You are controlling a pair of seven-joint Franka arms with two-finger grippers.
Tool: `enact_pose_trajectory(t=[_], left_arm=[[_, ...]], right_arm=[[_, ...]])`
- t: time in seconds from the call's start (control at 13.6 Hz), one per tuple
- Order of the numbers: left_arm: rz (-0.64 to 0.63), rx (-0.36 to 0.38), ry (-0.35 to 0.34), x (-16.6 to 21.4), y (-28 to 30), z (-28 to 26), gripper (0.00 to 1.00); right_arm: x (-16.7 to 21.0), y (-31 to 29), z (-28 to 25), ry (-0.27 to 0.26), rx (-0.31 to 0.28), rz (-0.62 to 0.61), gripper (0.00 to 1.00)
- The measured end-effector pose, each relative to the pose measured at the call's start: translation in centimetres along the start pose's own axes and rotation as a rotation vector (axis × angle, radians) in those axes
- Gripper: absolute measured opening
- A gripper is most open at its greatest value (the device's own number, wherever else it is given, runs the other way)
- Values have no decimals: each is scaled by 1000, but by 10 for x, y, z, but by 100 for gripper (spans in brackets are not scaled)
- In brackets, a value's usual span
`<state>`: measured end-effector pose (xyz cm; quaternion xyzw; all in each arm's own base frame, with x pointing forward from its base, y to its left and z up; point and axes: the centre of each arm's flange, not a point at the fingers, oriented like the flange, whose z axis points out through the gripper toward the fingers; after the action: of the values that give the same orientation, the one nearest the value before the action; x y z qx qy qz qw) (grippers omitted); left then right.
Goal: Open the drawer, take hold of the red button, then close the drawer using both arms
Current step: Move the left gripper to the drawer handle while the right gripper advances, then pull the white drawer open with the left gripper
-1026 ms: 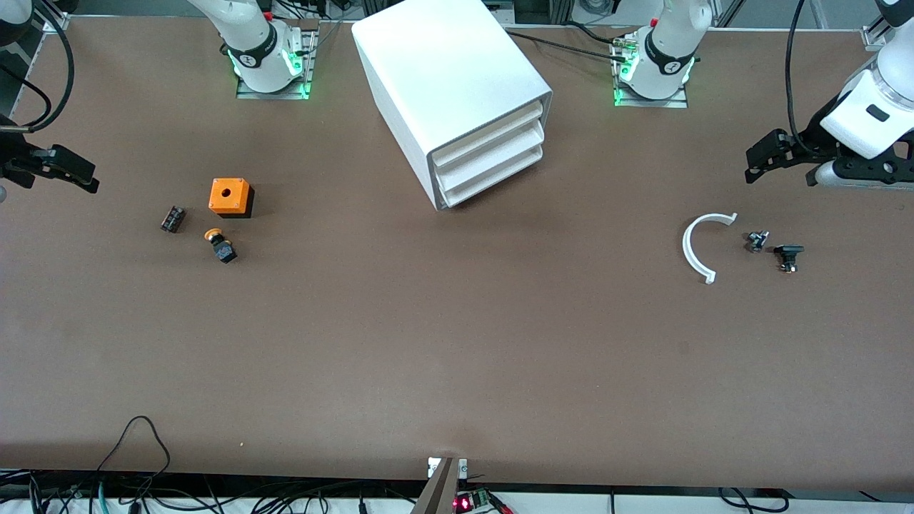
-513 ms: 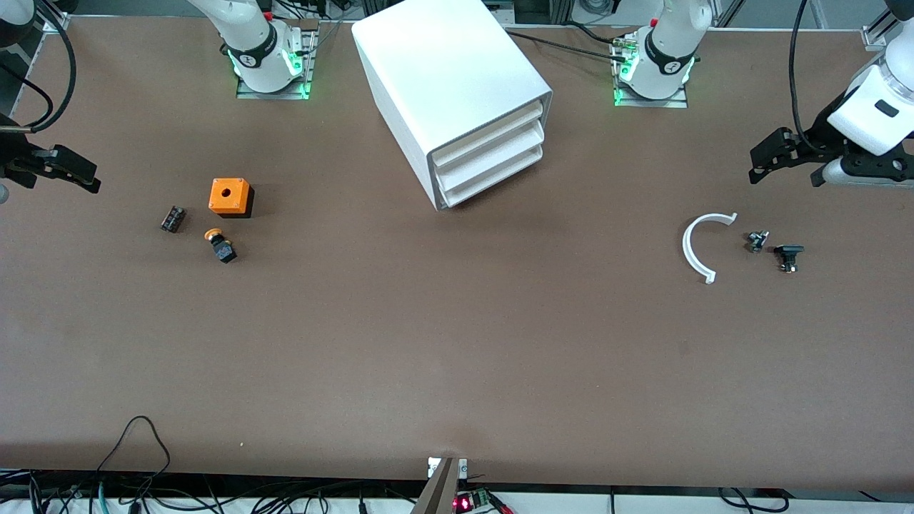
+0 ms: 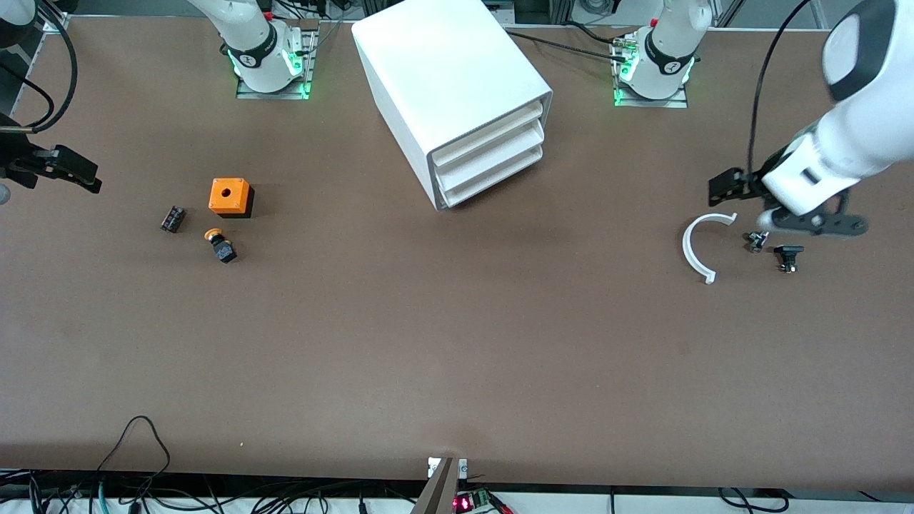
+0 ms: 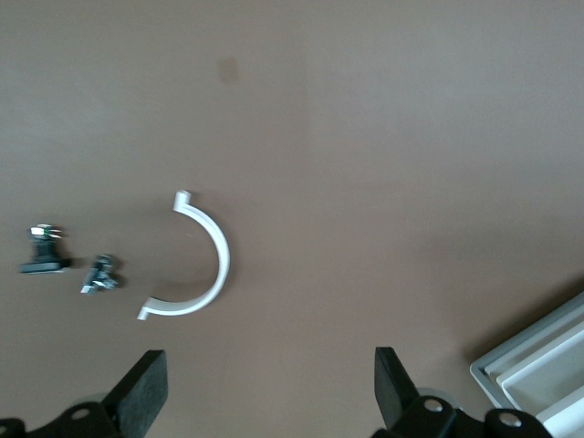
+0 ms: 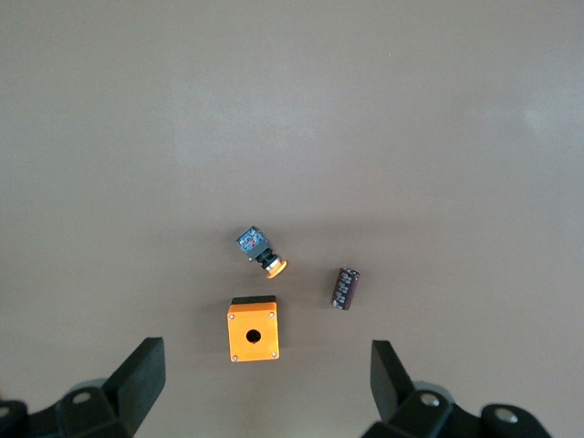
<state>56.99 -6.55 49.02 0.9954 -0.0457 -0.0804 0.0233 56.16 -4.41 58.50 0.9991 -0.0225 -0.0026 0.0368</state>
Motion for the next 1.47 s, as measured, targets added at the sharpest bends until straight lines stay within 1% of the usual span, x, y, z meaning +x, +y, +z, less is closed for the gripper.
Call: enact_pose_trajectory(t=[0.07,0.15,0.29,0.37,0.44,0.66,0.81,0.95,1.03,1.1,1.17,1.32,1.39,1.47], left_arm=[[22,-23,-39,6,15,20,100],[36,-83,-89,9,33,43,100],[12,-297,-208,8,72,105,100],[-20,-393,-245,6,87,137,100],[-36,-464,-270,2,103,167,100],[-29,-625,-336,-26,164,229,100],[-28,-691,-371,-51,199,258,100],[-15,-732,-400,-71,220,276,97],[-11,-744,-417,-79,226,282,97],[-6,-749,-430,-86,232,285,91],[1,-749,-438,-90,236,287,78],[3,-748,-440,-92,236,288,56],[3,-752,-439,-91,236,288,48],[1,-764,-437,-91,237,287,43]], right_arm=[[1,-1,2,-4,0,-1,100],[2,-2,6,-10,2,-2,100],[8,-9,16,-21,37,-4,100],[11,-14,22,-29,54,-6,100],[14,-17,27,-34,64,-7,100],[23,-34,38,-28,66,-31,100],[25,-54,41,-27,64,-64,100],[25,-75,43,-25,63,-99,100],[25,-88,44,-26,62,-120,100],[25,-102,46,-28,61,-143,100],[25,-115,49,-32,59,-162,100],[24,-132,55,-41,56,-189,100],[24,-136,57,-45,55,-196,100],[24,-140,59,-48,54,-201,100]])
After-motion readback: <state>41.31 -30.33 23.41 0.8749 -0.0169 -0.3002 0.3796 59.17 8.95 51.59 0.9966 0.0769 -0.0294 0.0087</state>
